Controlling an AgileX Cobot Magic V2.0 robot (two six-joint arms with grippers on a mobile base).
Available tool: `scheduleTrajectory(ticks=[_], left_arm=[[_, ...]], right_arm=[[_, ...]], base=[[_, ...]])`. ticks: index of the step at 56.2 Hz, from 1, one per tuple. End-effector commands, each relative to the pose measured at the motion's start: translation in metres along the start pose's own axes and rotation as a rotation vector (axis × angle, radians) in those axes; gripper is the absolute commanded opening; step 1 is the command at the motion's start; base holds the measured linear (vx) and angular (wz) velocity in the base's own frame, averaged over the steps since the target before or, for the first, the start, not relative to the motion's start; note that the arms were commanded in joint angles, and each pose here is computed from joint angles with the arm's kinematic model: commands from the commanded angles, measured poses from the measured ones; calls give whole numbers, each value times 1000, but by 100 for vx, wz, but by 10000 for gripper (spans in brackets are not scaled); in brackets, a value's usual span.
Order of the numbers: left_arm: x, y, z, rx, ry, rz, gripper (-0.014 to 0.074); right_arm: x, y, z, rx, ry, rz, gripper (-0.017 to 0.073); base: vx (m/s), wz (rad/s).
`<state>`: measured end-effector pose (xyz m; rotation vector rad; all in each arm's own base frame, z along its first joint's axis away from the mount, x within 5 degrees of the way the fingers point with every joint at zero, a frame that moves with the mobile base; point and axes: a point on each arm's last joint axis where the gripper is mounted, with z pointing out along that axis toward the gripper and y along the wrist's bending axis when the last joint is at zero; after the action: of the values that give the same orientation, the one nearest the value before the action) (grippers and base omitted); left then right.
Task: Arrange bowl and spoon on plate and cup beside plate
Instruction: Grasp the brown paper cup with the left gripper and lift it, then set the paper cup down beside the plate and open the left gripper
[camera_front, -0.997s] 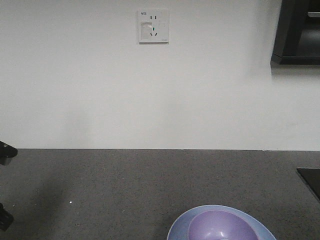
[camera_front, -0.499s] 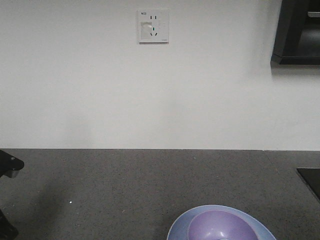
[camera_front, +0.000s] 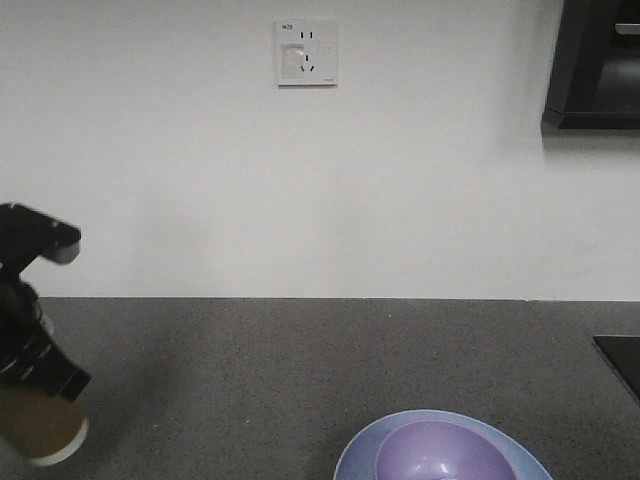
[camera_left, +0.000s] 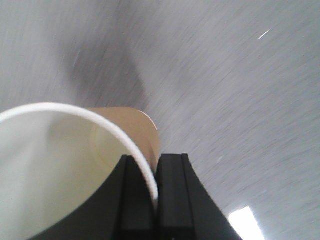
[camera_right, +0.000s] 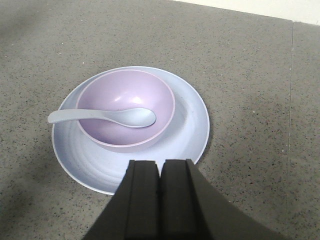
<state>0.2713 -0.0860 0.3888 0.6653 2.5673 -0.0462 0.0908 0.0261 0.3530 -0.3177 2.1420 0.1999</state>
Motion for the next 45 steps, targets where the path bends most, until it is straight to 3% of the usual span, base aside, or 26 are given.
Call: scheduleTrajectory(ticks=[1, 14, 26, 45], left_arm=[[-19, -18, -38, 45, -195, 40, -3], [-47, -68, -38, 149, -222, 174, -3], [-59, -119, 2, 225, -113, 295, -3], [-63, -158, 50, 226, -9, 374, 0]], right_arm=[[-14, 0, -6, 6, -104, 7, -8], [-14, 0, -6, 2, -105, 10, -8], [-14, 0, -6, 2, -105, 10, -8], [-14, 0, -6, 4, -104, 8, -8]], base=[[0, 0], [0, 0], [0, 0], [0, 0]])
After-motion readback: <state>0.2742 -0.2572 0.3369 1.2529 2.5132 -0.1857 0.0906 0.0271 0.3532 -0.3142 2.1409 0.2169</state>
